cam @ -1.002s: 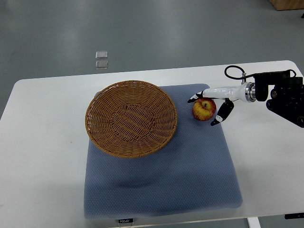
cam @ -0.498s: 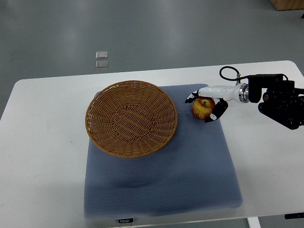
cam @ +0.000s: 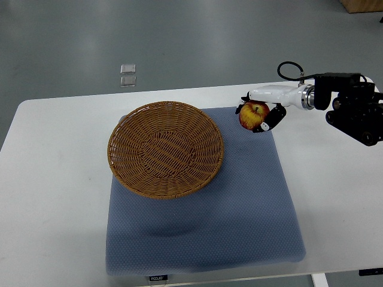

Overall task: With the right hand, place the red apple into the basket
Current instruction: 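Carry the apple with the right hand over the wicker basket and lower it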

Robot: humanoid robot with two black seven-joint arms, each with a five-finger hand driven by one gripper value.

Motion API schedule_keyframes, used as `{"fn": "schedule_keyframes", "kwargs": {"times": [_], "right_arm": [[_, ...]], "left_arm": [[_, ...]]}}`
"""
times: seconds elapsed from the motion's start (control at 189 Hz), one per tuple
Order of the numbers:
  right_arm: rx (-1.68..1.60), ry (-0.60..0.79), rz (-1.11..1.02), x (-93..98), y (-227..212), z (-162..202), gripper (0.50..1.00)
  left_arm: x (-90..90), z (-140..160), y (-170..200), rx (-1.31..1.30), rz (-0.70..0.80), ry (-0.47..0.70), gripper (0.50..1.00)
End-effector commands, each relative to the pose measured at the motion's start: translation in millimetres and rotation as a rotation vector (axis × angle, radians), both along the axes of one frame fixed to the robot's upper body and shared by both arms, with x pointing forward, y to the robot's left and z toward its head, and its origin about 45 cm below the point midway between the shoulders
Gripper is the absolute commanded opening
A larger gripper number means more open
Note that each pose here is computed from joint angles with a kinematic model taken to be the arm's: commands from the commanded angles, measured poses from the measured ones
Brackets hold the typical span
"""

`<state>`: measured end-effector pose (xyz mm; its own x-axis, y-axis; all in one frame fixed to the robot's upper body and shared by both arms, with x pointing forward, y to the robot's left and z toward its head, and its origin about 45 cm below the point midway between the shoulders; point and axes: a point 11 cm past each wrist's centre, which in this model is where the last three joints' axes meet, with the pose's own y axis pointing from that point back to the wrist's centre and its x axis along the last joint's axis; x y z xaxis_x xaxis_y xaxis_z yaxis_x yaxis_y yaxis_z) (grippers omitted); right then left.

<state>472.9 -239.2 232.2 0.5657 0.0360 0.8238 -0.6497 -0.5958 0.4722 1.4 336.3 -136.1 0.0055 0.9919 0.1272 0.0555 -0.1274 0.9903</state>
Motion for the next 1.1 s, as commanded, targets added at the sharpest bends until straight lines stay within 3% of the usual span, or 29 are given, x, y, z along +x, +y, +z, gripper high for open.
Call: {"fn": "schedule_keyframes", "kwargs": {"times": [0.0, 0.143, 0.148, 0.191, 0.254, 0.26, 0.302, 0.355, 0.36, 0.403, 0.461, 0.556, 0.805, 1.097], "right_arm": [[0.010, -0.038, 0.019, 8.2, 9.1, 22.2, 0.584], [0.022, -0.080, 0.071, 15.5, 35.5, 47.0, 0.586], [0.033, -0.093, 0.121, 15.6, 61.4, 54.6, 0.590], [0.046, -0.097, 0.158, 13.8, 81.9, 57.8, 0.592], [0.048, -0.098, 0.166, 13.4, 86.4, 58.5, 0.594], [0.055, -0.107, 0.211, 10.7, 110.1, 63.6, 0.596], [0.063, -0.111, 0.245, 7.7, 128.2, 66.8, 0.603], [0.063, -0.111, 0.245, 7.7, 128.2, 66.8, 0.603], [0.063, -0.101, 0.286, 1.7, 148.1, 64.8, 0.607], [0.052, -0.095, 0.329, -4.6, 166.7, 63.7, 0.611], [0.049, -0.094, 0.339, -6.1, 170.6, 63.1, 0.613], [0.004, -0.068, 0.442, -24.5, 202.5, 47.4, 0.627], [-0.015, -0.049, 0.472, -32.7, 211.2, 33.9, 0.646], [-0.012, -0.024, 0.466, -37.2, 207.0, 18.3, 0.711]], "left_arm": [[0.1, -0.1, -0.9, -0.002, 0.000, 0.000, 1.000], [0.1, 0.0, -0.3, -0.001, 0.000, 0.000, 1.000], [0.0, 0.1, 0.7, 0.002, 0.000, 0.000, 1.000], [-0.1, 0.1, 1.2, 0.004, 0.000, 0.000, 1.000], [-0.1, 0.1, 1.2, 0.004, 0.000, 0.000, 1.000], [0.1, 0.1, 1.3, 0.004, 0.000, -0.001, 1.000], [-0.1, 0.1, 1.2, 0.004, 0.000, 0.000, 1.000], [-0.1, 0.1, 1.2, 0.004, 0.000, 0.000, 1.000], [0.0, 0.1, 1.2, 0.004, 0.002, 0.000, 1.000], [-0.1, 0.1, 1.2, 0.004, 0.000, 0.000, 1.000], [0.0, 0.1, 1.2, 0.004, 0.002, 0.000, 1.000], [0.0, 0.1, 1.2, 0.004, 0.002, 0.000, 1.000], [0.0, 0.1, 1.2, 0.004, 0.002, 0.000, 1.000], [-0.1, 0.0, 0.2, 0.001, -0.001, 0.000, 1.000]]}}
